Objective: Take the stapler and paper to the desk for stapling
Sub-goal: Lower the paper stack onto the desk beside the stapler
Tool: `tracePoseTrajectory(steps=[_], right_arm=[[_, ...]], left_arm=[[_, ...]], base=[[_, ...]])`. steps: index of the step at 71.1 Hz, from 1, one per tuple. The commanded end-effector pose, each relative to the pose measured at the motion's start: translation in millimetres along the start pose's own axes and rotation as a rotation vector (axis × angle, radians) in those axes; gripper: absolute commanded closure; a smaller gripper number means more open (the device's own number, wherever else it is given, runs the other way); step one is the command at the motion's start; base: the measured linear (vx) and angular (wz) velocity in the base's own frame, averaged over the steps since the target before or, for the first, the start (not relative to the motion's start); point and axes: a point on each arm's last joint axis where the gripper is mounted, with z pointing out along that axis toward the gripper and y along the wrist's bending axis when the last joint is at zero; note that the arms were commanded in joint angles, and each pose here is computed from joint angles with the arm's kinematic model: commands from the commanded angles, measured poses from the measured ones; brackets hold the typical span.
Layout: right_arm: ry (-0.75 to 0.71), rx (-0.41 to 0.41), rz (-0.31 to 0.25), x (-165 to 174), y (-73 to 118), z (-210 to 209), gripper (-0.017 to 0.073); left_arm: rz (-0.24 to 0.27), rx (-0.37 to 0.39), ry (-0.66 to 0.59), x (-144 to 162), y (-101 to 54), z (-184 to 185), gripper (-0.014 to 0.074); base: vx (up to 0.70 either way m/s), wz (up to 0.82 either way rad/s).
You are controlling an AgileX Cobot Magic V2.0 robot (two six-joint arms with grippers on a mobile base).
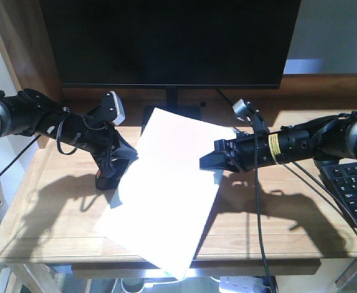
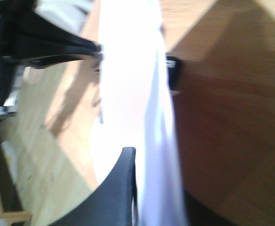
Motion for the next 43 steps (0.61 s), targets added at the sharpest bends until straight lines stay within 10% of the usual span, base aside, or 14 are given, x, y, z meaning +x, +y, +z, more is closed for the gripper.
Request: tracePoseTrajectory(steps=[1, 43], right_arm=[[-0.034, 0.038, -0.056, -5, 5.7, -10, 0.0562], [-0.011, 0.122, -0.085, 11, -15.9, -1, 0.0562]], left_arm=[[0.018, -0.045, -0.077, -29, 1.3, -22, 0.06], [0.018, -0.045, -0.077, -29, 1.3, -22, 0.06]], base=[[0.0, 0.0], [0.0, 0.0]])
